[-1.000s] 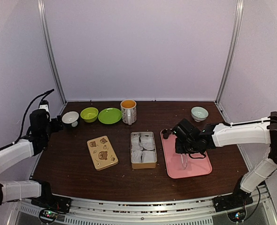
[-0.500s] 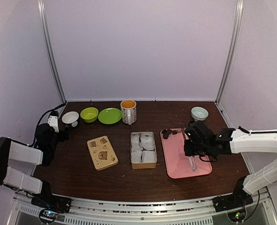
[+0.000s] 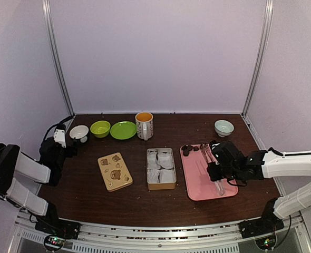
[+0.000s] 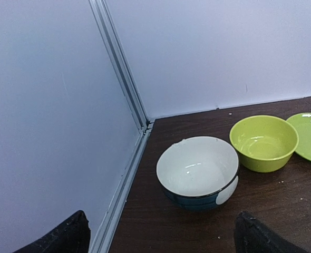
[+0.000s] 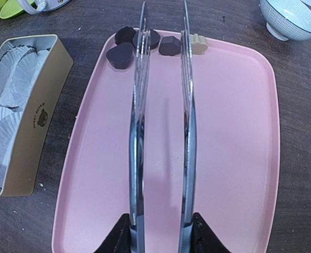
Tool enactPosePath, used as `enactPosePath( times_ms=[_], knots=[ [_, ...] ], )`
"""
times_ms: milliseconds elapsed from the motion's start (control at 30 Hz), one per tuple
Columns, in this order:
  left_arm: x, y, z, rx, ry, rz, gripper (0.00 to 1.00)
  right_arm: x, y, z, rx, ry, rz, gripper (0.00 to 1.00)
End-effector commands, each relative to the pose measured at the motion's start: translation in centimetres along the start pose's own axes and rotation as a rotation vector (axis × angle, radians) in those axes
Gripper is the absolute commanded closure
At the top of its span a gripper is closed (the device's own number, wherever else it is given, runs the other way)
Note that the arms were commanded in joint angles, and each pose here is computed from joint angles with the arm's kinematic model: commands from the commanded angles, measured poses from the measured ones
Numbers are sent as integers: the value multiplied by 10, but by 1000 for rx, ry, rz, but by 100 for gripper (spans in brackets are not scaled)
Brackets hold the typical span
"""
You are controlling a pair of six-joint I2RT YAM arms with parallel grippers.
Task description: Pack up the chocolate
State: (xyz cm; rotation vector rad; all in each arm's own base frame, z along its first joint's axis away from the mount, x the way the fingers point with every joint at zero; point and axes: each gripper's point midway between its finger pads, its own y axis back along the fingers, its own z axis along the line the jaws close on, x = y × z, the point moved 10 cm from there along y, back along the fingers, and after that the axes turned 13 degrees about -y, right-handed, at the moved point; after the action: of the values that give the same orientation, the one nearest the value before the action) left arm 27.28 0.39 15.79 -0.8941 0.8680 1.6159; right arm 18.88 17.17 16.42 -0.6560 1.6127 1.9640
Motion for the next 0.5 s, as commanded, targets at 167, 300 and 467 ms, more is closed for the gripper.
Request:
enactPosePath(
  times_ms=[167, 300, 467],
  knots=[
    [-9, -6, 5, -13, 24, -52, 2, -3, 1, 5, -70, 41, -6, 65],
    [-10, -6, 5, -12, 24, -60, 2, 2, -3, 6, -73, 36, 29, 64],
    [-9, -6, 5, -13, 23, -60, 2, 7, -6, 9, -102, 11, 86, 64]
  ],
)
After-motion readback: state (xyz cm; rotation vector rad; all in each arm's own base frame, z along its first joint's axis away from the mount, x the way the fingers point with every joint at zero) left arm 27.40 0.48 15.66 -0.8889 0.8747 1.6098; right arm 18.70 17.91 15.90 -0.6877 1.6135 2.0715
